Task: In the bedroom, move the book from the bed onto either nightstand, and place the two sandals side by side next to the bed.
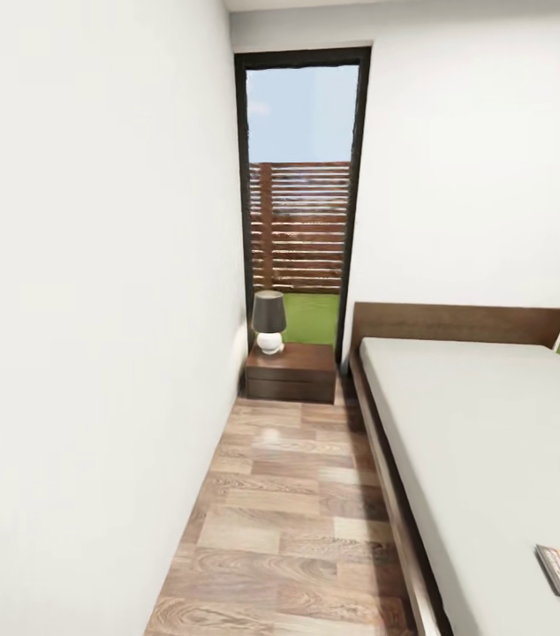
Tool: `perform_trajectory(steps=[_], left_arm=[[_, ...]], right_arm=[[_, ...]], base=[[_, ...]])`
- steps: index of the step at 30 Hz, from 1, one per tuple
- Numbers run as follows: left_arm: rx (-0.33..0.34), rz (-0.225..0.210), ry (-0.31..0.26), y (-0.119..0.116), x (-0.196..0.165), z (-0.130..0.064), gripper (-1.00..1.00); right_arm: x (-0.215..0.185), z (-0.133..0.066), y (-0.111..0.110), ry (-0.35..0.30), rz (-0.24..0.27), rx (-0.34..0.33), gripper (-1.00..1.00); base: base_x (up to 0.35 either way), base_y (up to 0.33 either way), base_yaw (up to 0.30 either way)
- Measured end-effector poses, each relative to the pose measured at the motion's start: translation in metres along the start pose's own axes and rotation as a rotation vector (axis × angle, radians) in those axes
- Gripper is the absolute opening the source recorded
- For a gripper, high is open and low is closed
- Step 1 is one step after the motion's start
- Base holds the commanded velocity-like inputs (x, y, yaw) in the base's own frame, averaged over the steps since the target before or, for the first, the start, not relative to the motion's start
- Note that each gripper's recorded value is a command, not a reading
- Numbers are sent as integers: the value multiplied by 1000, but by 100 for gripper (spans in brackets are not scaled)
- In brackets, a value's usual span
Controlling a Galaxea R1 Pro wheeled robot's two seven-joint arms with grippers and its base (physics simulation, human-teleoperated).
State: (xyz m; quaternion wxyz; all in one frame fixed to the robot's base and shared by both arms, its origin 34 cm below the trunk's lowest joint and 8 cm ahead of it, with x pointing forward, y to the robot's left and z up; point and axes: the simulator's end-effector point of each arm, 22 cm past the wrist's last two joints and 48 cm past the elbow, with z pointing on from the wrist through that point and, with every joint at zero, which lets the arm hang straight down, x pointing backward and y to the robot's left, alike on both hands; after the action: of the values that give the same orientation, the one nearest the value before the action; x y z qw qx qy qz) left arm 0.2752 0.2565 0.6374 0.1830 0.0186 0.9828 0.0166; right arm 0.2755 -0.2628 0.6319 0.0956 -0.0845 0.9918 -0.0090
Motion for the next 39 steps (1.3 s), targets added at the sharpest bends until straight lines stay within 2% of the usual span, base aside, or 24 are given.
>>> perform_trajectory(steps=[16,29,39], left_arm=[[0,1,0,0,0,0,100],[0,0,0,0,0,0,100],[0,0,0,0,0,0,100]], right_arm=[[1,0,-2,1,1,6,100],[0,0,-3,0,3,7,100],[0,0,-1,0,2,5,100]], base=[[338,100,-8],[348,78,-166],[317,78,-57]])
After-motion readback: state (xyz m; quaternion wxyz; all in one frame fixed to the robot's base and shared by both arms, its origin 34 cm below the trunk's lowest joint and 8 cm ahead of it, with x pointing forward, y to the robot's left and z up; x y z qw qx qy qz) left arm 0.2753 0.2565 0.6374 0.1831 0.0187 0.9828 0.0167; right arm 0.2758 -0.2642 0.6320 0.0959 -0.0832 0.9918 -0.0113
